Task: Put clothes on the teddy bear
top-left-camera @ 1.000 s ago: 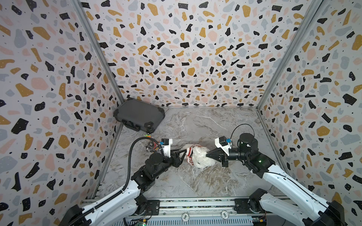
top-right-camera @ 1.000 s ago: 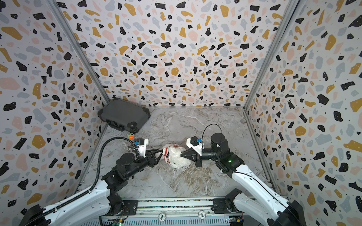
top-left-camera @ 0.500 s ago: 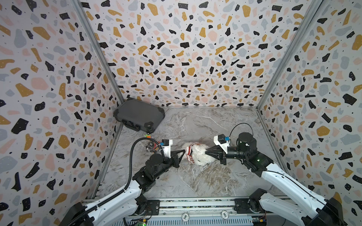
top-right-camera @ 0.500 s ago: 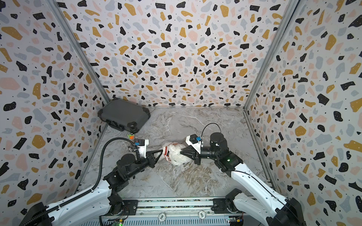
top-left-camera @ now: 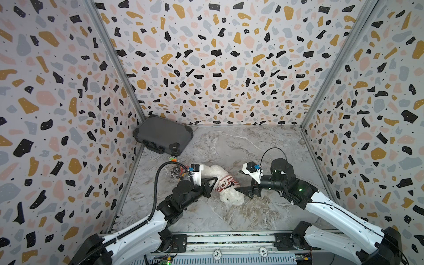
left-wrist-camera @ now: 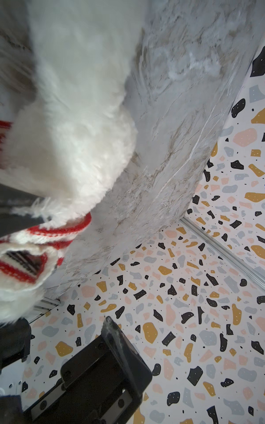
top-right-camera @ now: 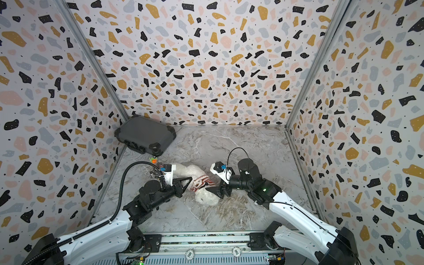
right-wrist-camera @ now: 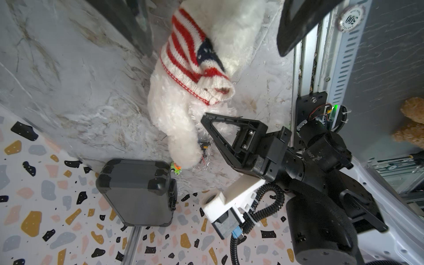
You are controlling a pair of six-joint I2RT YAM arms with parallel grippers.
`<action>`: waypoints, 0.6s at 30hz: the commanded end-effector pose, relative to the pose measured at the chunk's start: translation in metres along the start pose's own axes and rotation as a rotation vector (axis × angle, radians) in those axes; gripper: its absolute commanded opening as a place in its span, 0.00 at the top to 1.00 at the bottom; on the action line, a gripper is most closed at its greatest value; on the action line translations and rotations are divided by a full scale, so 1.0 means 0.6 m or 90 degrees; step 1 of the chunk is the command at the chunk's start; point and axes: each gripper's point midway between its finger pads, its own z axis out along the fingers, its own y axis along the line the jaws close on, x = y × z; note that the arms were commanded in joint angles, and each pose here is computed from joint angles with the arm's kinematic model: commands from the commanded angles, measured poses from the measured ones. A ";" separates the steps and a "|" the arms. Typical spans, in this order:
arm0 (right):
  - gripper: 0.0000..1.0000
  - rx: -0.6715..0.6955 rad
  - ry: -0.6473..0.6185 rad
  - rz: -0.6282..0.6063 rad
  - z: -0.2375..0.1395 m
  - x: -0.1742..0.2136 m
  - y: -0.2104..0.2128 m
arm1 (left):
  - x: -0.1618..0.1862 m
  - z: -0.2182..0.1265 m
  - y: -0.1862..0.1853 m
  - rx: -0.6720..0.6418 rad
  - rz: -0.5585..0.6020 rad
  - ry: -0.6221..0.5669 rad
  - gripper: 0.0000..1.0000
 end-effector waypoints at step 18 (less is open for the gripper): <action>0.00 0.175 -0.004 0.133 -0.006 0.080 -0.044 | -0.010 -0.003 -0.006 0.019 0.007 -0.028 1.00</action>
